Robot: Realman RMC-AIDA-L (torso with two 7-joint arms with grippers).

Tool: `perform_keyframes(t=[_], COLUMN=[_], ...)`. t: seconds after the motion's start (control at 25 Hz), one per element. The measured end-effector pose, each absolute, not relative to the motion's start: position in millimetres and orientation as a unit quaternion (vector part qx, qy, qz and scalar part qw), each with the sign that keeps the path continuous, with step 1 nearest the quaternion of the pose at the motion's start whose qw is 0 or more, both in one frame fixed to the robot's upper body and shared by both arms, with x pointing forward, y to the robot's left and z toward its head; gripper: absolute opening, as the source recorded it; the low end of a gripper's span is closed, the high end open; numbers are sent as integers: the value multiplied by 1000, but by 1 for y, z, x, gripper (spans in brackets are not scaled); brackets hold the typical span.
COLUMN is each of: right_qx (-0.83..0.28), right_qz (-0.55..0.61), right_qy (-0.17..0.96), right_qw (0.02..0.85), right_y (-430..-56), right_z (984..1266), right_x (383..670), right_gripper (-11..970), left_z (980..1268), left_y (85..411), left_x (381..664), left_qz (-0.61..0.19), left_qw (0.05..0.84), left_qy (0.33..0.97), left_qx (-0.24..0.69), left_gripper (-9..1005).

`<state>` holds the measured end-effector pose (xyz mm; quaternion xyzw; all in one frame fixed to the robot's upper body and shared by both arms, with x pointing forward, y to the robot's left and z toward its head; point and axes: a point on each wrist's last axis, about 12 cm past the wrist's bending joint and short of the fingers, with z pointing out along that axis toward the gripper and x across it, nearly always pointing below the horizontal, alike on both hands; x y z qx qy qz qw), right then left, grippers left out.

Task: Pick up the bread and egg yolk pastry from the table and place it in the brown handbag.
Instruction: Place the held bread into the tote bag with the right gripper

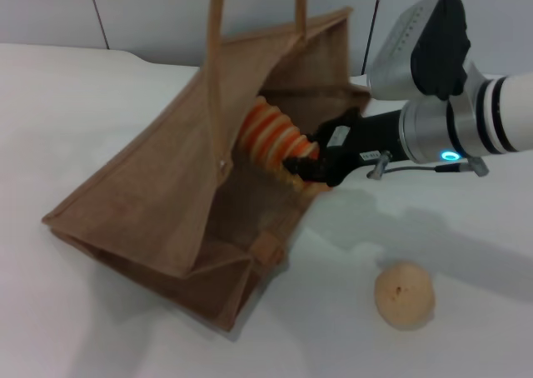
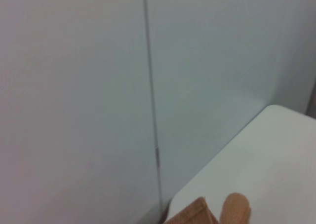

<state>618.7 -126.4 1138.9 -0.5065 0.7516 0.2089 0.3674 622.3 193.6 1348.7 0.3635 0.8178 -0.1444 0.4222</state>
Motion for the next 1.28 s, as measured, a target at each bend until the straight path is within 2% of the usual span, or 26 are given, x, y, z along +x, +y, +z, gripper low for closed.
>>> perform_keyframes(t=[0.6, 1.28], right_qx=[-512, -475], right_qz=[178, 182], right_qy=[743, 741], right_qw=[392, 438], right_y=[-104, -102], right_z=[1139, 1140], right_x=[650, 663], right_gripper=[348, 324], left_z=[1357, 1363], left_y=[157, 147], left_x=[612, 605], left_qz=[-189, -203], left_qw=[421, 428], left_qy=[785, 771], left_qx=[413, 427], left_gripper=[119, 119])
